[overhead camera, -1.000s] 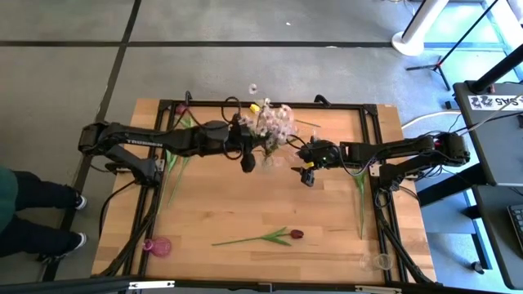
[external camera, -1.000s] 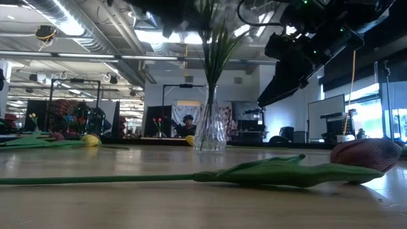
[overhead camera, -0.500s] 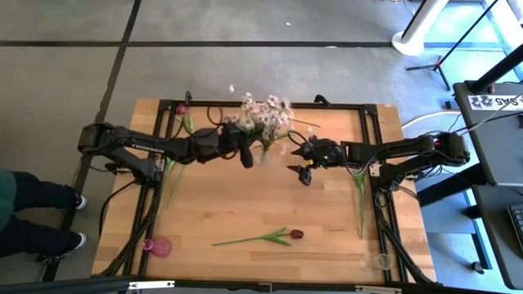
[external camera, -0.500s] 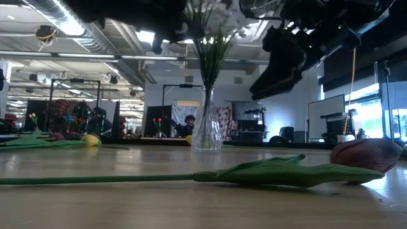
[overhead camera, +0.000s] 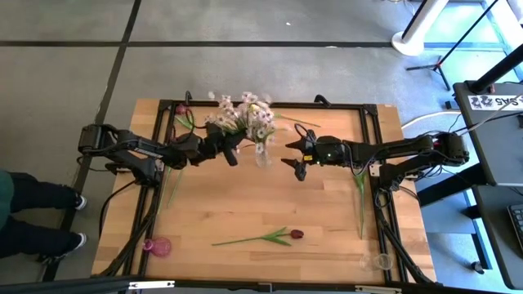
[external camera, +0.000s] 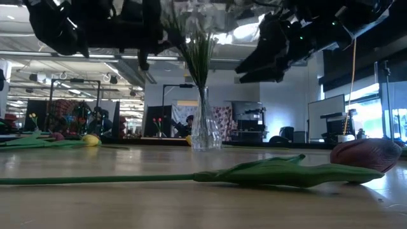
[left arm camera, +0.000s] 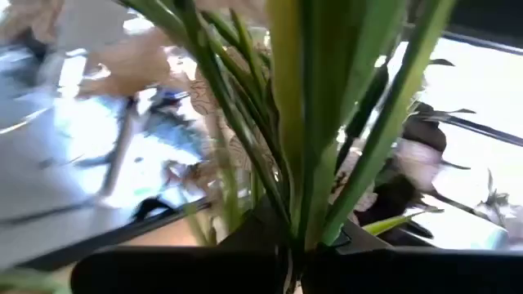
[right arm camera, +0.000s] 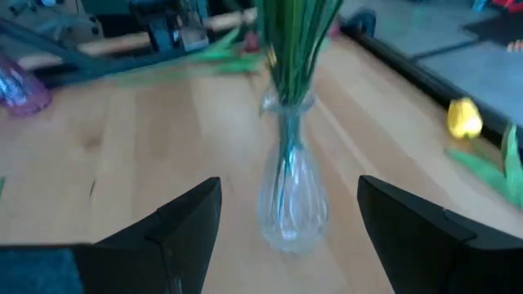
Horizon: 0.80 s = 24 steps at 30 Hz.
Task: Sort flowers into vase by color
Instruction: Put the white flowers into the top transparent vase
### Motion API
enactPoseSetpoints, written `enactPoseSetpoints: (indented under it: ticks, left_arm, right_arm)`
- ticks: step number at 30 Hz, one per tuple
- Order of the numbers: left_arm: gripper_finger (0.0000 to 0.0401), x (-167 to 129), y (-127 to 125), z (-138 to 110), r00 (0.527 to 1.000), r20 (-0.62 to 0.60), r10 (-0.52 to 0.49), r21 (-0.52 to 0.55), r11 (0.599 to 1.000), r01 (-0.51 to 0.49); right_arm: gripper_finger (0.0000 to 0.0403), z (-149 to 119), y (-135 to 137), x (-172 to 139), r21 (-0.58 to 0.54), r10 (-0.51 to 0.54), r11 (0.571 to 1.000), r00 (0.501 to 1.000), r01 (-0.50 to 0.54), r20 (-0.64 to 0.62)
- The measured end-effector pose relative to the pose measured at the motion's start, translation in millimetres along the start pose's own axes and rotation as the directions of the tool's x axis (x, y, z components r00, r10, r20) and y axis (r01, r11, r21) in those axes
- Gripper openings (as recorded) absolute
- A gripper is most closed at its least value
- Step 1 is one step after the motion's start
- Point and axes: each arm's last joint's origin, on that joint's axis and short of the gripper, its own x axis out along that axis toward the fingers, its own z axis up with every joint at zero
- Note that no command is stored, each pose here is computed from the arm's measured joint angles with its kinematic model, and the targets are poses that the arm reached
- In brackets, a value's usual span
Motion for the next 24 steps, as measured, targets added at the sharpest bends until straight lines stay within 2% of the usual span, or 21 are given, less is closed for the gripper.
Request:
enactPoseSetpoints:
  ticks: [5,7,13,18,21,24]
  left_arm:
    - [0.0004,6.1,-2.9,6.8,0.982,-0.021,-0.19,0.059,0.98,0.191]
    - [0.0005,10.4,-3.4,10.2,0.973,-0.032,-0.23,0.077,0.97,0.231]
    - [0.0008,14.1,3.4,11.0,0.976,-0.057,-0.209,0.103,0.971,0.214]
    - [0.0008,14.2,4.0,9.6,0.976,-0.072,-0.205,0.086,0.974,0.211]
    - [0.0009,13.9,2.8,8.8,0.974,-0.079,-0.214,0.083,0.972,0.221]
    - [0.0009,13.7,2.3,7.8,0.967,-0.094,-0.239,0.081,0.966,0.246]
  right_arm:
    - [0.0285,4.6,1.5,6.1,0.008,0.011,1.0,0.997,-0.012,0.08]
    - [0.0285,6.1,1.9,7.9,0.012,0.022,1.0,0.994,-0.024,0.105]
    - [0.0285,14.2,5.3,16.3,0.033,0.064,0.997,0.982,-0.071,0.179]
    - [0.0285,10.0,8.7,35.2,0.031,0.1,0.994,0.986,-0.105,0.134]
    - [0.0283,20.1,11.9,43.9,0.032,0.115,0.992,0.976,-0.122,0.184]
    - [0.0265,33.9,14.8,48.8,0.03,0.12,0.991,0.965,-0.131,0.231]
